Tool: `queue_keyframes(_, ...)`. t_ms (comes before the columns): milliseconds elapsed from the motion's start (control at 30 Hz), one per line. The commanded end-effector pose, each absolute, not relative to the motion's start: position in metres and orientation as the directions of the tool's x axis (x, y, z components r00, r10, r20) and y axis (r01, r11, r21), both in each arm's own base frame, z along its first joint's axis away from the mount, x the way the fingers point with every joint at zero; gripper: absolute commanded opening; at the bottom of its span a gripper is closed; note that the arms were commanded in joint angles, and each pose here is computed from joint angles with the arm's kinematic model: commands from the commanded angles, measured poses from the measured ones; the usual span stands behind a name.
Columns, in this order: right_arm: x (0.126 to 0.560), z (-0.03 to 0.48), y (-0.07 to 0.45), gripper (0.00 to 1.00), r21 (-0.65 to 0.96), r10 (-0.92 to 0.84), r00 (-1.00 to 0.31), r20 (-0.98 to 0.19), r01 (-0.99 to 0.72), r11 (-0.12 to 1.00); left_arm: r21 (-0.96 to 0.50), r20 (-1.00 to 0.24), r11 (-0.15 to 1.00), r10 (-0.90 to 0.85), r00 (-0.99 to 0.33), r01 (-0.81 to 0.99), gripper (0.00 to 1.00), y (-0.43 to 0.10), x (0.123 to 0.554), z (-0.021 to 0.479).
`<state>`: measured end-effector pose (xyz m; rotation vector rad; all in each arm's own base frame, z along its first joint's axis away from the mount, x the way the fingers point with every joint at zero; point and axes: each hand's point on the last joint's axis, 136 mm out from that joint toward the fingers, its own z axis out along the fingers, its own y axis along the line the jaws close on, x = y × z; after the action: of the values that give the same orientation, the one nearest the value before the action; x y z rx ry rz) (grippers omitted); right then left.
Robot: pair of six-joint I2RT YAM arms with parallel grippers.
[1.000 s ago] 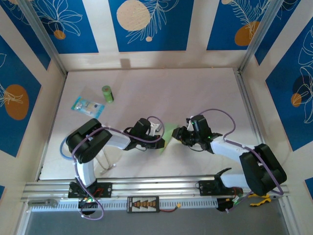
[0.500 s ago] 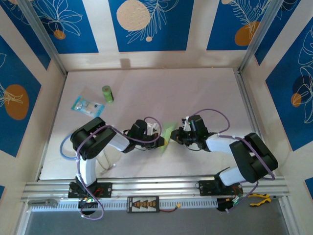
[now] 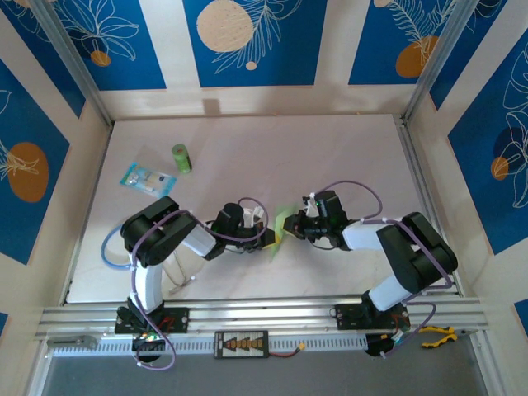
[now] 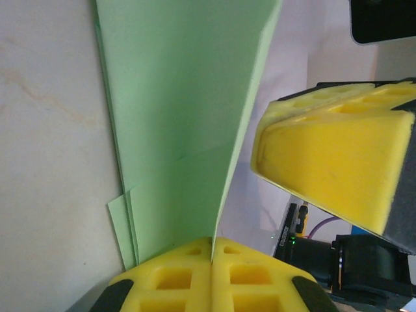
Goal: Fold a paper plane with a square sheet of paper (pick it up from the middle)
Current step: Fold the wing for the fifth time at the center of the table.
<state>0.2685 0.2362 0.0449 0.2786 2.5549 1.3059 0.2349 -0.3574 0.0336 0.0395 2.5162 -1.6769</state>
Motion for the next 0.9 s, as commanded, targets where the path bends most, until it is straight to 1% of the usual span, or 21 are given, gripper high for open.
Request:
queue_keyframes(0,0.278,0.053,0.241,0.10,0.835,0.285,-0.947,-0.147,0.036,0.549,-0.917,-0.082,0.394,-0.050,-0.995,0.056,0.00,-0.353,0.237,0.025)
queue_keyframes(367,0.292,0.038,0.237,0.09,0.830,0.303,-0.946,-0.118,0.074,0.554,-0.896,-0.034,0.443,-0.066,-0.997,0.001,0.00,-0.346,0.237,0.012)
queue_keyframes(867,0.293,0.022,0.235,0.10,0.820,0.304,-0.949,-0.083,0.108,0.562,-0.852,0.000,0.521,-0.073,-0.997,-0.038,0.00,-0.338,0.236,-0.004)
